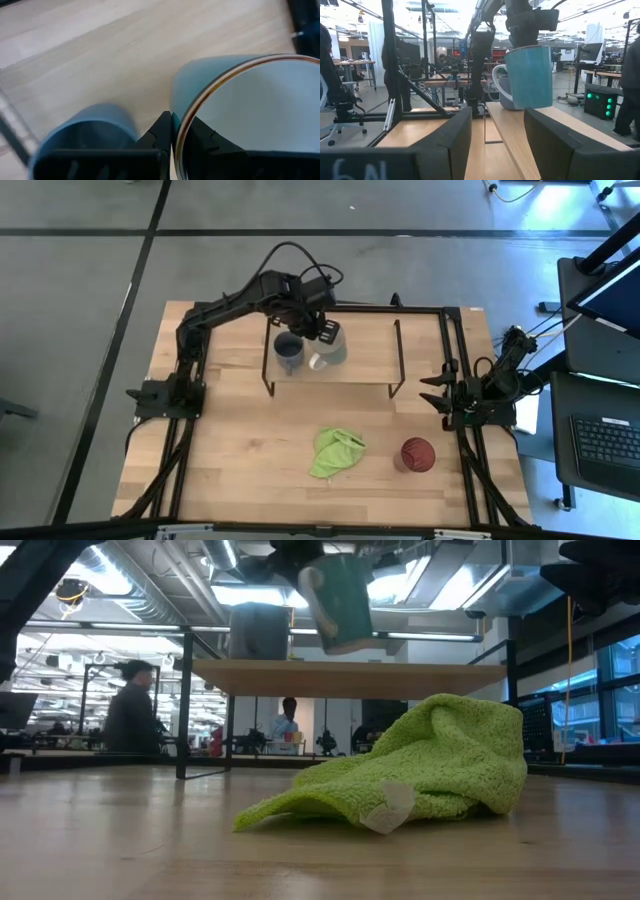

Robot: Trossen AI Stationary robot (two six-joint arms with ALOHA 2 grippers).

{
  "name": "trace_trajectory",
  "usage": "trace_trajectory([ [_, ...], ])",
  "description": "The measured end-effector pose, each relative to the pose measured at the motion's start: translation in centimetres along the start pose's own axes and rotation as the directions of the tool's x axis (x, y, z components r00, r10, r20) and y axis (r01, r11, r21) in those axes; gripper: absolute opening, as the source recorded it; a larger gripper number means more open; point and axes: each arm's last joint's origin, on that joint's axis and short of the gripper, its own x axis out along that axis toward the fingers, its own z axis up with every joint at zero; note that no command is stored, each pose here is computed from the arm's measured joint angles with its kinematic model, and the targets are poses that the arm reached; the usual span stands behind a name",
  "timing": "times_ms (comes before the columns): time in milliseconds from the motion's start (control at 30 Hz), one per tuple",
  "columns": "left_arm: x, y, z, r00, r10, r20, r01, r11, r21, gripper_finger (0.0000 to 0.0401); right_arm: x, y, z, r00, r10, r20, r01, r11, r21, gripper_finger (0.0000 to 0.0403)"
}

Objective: Stack small to large cups/mugs on shelf
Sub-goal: Put the light blue mug on the shelf

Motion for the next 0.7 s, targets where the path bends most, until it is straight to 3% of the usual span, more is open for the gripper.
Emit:
trace_trajectory([
  [700,0.00,0.51,0.43,0.999,0.037,0.026,-0.036,0.999,-0.008,0.0018,0.00,0.00,-0.01,1.000,-0.001,0.000,0.001,1.000,0.000,0.0181],
])
